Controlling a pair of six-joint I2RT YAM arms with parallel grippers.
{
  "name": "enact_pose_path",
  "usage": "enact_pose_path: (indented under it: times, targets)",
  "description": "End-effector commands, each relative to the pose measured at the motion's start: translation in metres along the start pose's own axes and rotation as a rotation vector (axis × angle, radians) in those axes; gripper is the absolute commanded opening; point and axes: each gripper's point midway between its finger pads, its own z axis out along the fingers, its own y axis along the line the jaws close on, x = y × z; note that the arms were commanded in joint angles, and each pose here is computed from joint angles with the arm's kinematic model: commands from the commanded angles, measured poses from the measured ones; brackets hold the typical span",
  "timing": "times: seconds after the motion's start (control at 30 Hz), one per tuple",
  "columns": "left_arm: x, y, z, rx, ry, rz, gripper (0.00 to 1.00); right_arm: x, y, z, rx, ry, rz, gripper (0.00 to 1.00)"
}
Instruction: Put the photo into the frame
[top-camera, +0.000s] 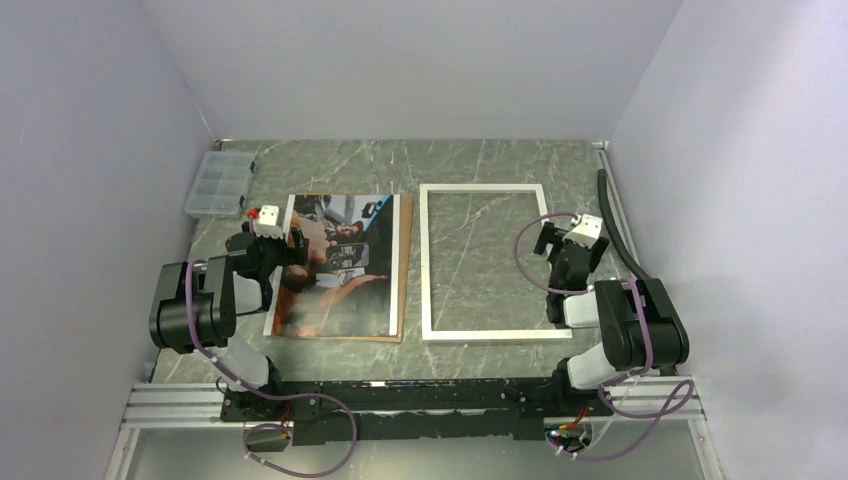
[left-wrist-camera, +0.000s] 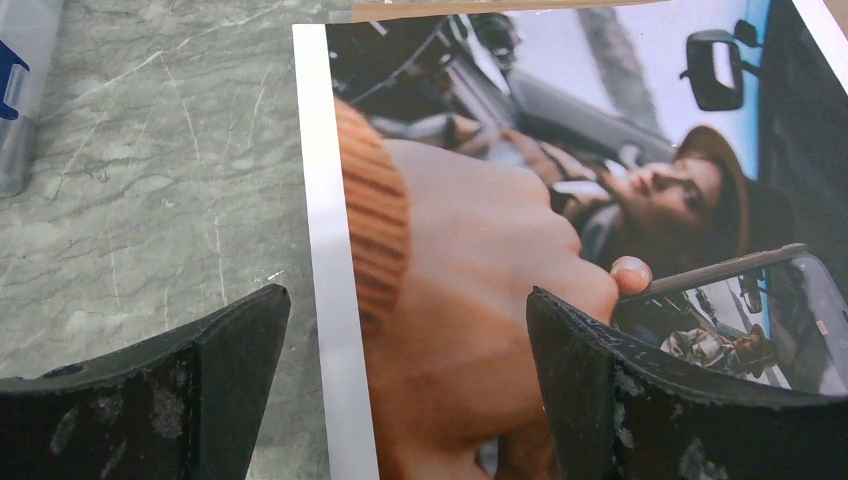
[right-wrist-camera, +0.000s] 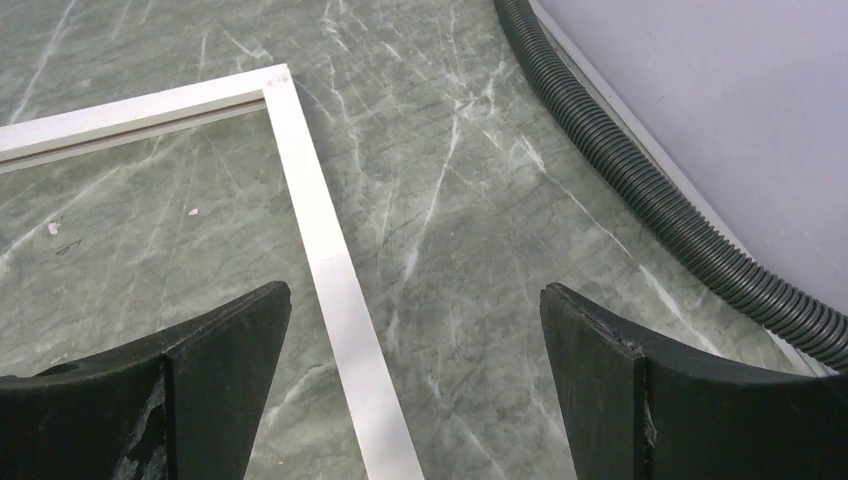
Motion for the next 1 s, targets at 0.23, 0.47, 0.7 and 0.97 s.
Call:
enact_pose_path:
  times: [0.23, 0.47, 0.7, 0.97]
  targets:
    - [-0.013, -0.001, 0.004, 0.009, -0.042, 0.007, 0.94, -0.016, 0.002, 0.002, -0.005, -0.055, 0.035, 1.0]
    - [-0.014, -0.002, 0.003, 0.014, -0.046, 0.004, 0.94, -0.026, 0.005, 0.004, -0.009, -0.062, 0.029, 1.0]
    - [-0.046, 0.004, 0.009, 0.036, 0.122, -0.059, 0.94, -0.087, 0.03, 0.021, -0.028, 0.087, 0.081, 1.0]
    - [-0.116, 0.008, 0.005, 0.033, 0.329, -0.156, 0.93, -0.139, 0.111, 0.013, -0.428, 0.323, 0.583, 1.0]
